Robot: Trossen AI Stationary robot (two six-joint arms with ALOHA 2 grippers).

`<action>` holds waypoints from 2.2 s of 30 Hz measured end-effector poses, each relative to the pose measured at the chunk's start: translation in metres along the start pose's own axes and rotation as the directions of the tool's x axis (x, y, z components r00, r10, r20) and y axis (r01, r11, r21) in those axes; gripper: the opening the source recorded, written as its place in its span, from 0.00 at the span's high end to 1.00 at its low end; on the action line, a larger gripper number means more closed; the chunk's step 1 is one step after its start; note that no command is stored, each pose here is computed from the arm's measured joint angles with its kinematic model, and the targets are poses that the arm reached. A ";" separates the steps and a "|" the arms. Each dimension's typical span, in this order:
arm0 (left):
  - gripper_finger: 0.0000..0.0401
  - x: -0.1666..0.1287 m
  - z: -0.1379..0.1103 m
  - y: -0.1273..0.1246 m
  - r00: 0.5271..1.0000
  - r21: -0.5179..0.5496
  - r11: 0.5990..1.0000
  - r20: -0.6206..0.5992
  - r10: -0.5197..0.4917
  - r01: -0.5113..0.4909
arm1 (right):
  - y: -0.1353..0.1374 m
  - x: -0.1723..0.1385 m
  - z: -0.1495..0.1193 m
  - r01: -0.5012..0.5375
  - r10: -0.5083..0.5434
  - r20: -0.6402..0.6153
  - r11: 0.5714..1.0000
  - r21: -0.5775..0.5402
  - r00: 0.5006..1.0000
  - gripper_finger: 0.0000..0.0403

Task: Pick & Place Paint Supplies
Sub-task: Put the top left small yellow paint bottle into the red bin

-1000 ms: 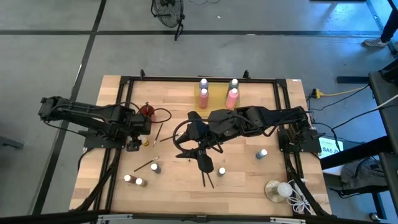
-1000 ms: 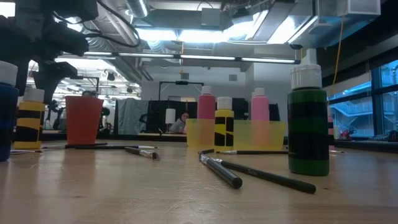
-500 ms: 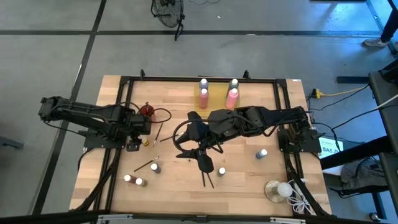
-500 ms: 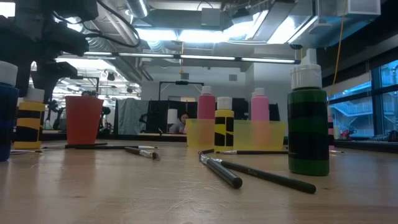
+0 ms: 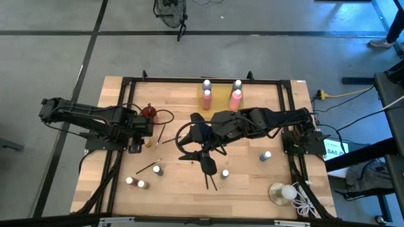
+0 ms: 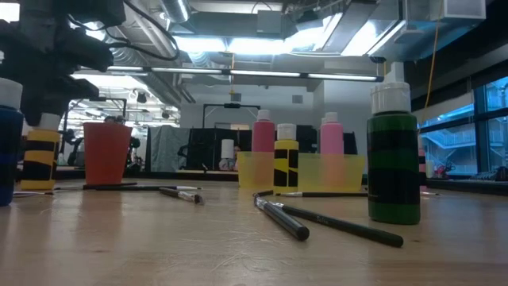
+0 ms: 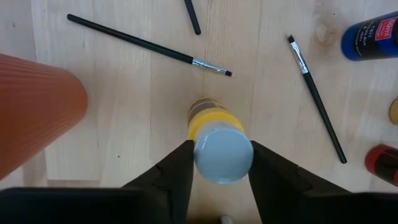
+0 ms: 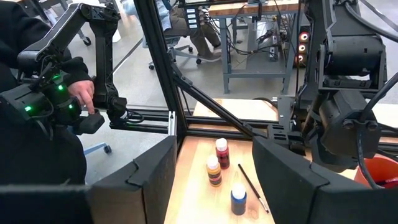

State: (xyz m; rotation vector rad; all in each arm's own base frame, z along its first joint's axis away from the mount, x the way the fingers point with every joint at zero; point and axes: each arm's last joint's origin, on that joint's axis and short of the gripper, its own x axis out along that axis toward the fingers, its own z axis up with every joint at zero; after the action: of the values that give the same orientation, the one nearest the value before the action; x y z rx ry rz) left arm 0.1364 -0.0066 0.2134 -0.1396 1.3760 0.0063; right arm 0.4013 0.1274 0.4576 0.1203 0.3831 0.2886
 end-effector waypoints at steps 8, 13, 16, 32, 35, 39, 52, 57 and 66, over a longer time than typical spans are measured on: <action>0.72 0.000 0.000 0.000 1.000 0.000 1.000 0.001 -0.002 0.002 | 0.000 0.000 0.000 0.001 -0.001 0.000 1.000 0.000 1.000 0.47; 0.72 0.000 0.001 0.000 1.000 0.000 1.000 -0.003 -0.009 0.009 | 0.000 0.000 0.000 0.003 -0.003 0.001 1.000 0.000 1.000 0.47; 0.72 -0.001 0.001 -0.001 1.000 -0.007 1.000 -0.009 -0.011 0.011 | 0.000 0.000 0.000 0.015 -0.015 0.003 1.000 0.000 1.000 0.47; 0.72 -0.059 0.014 -0.005 0.993 0.021 0.999 -0.110 0.044 -0.042 | 0.024 -0.003 -0.002 0.239 -0.234 0.065 0.968 -0.073 0.970 0.47; 0.72 -0.076 0.029 -0.008 0.993 0.063 0.996 -0.102 0.064 -0.058 | 0.032 -0.010 0.000 0.312 -0.305 0.102 0.948 -0.067 0.947 0.47; 0.72 -0.098 0.054 -0.011 0.992 0.144 0.984 -0.060 0.114 -0.104 | 0.046 -0.023 0.003 0.391 -0.379 0.151 0.919 -0.053 0.913 0.47; 0.72 -0.112 0.126 0.023 0.954 0.230 0.926 0.058 0.293 -0.298 | 0.101 -0.067 -0.002 0.815 -0.826 0.287 0.546 0.194 0.485 0.47; 0.72 -0.110 0.143 0.034 0.946 0.193 0.932 0.173 0.275 -0.306 | 0.111 -0.072 -0.007 0.860 -0.867 0.292 0.468 0.204 0.403 0.47; 0.72 -0.095 0.182 0.050 0.957 0.265 0.925 0.172 0.233 -0.273 | 0.105 -0.074 -0.014 0.929 -0.902 0.288 0.359 0.090 0.320 0.47</action>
State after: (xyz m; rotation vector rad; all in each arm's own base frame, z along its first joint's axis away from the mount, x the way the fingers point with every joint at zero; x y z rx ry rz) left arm 0.2919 0.0686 0.3356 0.2795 1.2345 0.0324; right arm 0.3034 0.2056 0.4880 -0.1704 0.0819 -0.8935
